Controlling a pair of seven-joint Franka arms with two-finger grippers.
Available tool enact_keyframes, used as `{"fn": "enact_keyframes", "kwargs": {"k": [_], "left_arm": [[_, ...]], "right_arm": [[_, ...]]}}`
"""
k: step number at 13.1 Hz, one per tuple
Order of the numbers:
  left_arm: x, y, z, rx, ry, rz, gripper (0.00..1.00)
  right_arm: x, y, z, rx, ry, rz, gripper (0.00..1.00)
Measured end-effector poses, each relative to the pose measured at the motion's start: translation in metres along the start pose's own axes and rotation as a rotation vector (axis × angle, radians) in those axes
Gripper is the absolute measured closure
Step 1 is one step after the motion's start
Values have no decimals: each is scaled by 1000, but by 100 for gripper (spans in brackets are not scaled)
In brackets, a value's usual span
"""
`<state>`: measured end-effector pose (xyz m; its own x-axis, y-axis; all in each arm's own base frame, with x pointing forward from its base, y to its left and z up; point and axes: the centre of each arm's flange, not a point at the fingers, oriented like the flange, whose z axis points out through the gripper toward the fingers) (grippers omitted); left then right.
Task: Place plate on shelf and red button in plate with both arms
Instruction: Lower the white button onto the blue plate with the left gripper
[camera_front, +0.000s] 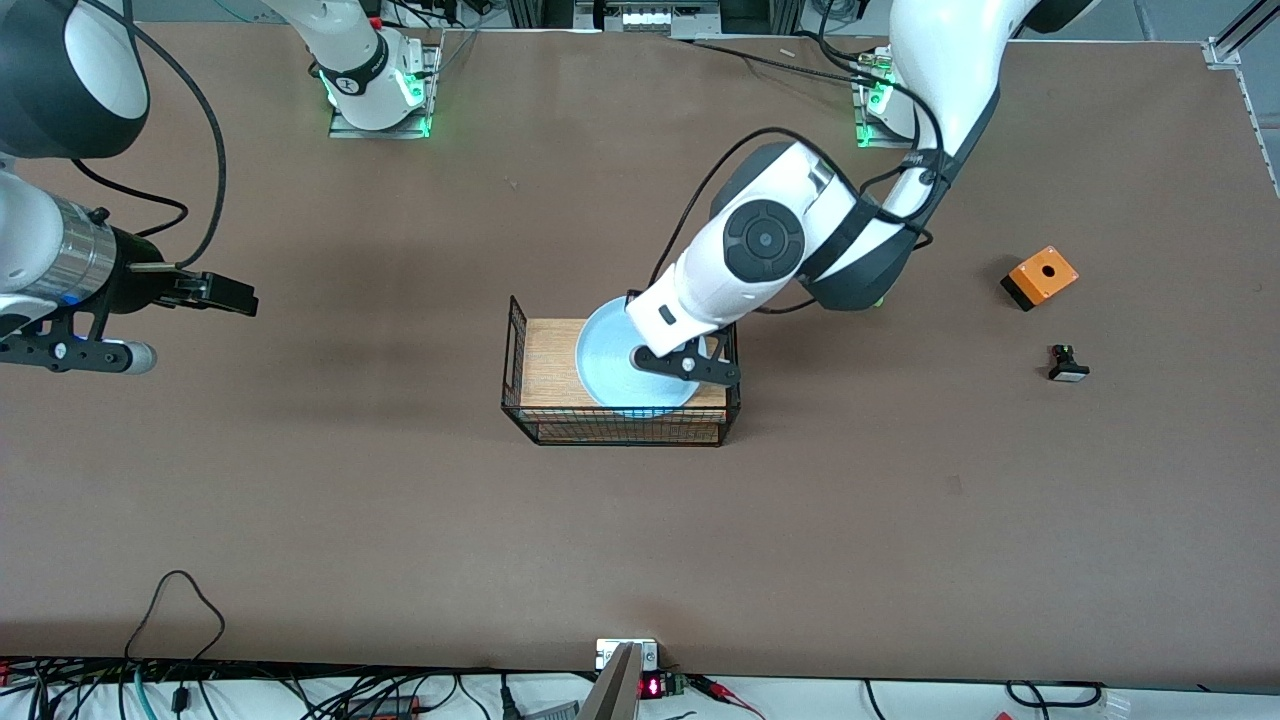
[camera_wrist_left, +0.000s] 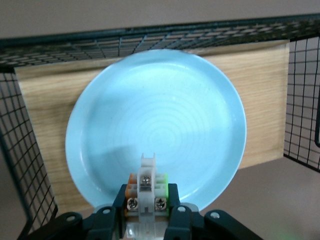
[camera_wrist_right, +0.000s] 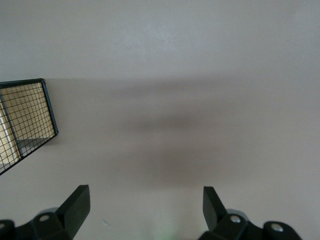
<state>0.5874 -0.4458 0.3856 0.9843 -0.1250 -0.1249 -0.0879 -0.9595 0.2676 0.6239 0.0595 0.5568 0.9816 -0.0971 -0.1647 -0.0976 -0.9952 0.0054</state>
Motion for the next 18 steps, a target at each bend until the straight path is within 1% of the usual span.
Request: {"fn": "enact_keyframes", "kwargs": {"k": [2,4,6,8,9,10,11,12,13,14,16,17,18], "left_arm": [[7,-3,6,-10,26,-7,66],[12,-4,13,4,50,3,66],[12,-3,21,15,50,11,66],[12,-3,28,20,43,13,66],[13,-3,31,18,46,13,61],[16,-2,32,12,68,17,61],[18,0,32,15,96,28,53],[17,4,33,23,113,42,43],[15,8,33,28,121,55,35],[13,13,33,26,128,63,24],[14,18,22,17,146,67,3],[15,19,13,12,160,67,0],[15,18,2,12,169,66,0]], "right_arm": [[-2,1,-2,-1,-8,5,0],[0,12,-2,1,-11,22,0],[0,18,-3,2,-11,31,0],[-4,12,-8,7,13,20,0],[-10,9,-12,11,37,14,0],[-18,7,-14,16,66,11,0],[-29,8,-15,19,87,10,0],[-45,10,-17,19,95,9,0],[-60,12,-17,17,93,9,0],[-74,14,-18,15,87,9,0],[-88,18,-17,8,60,11,0],[-87,18,-14,6,49,12,0],[-86,17,-11,4,38,11,0]]}}
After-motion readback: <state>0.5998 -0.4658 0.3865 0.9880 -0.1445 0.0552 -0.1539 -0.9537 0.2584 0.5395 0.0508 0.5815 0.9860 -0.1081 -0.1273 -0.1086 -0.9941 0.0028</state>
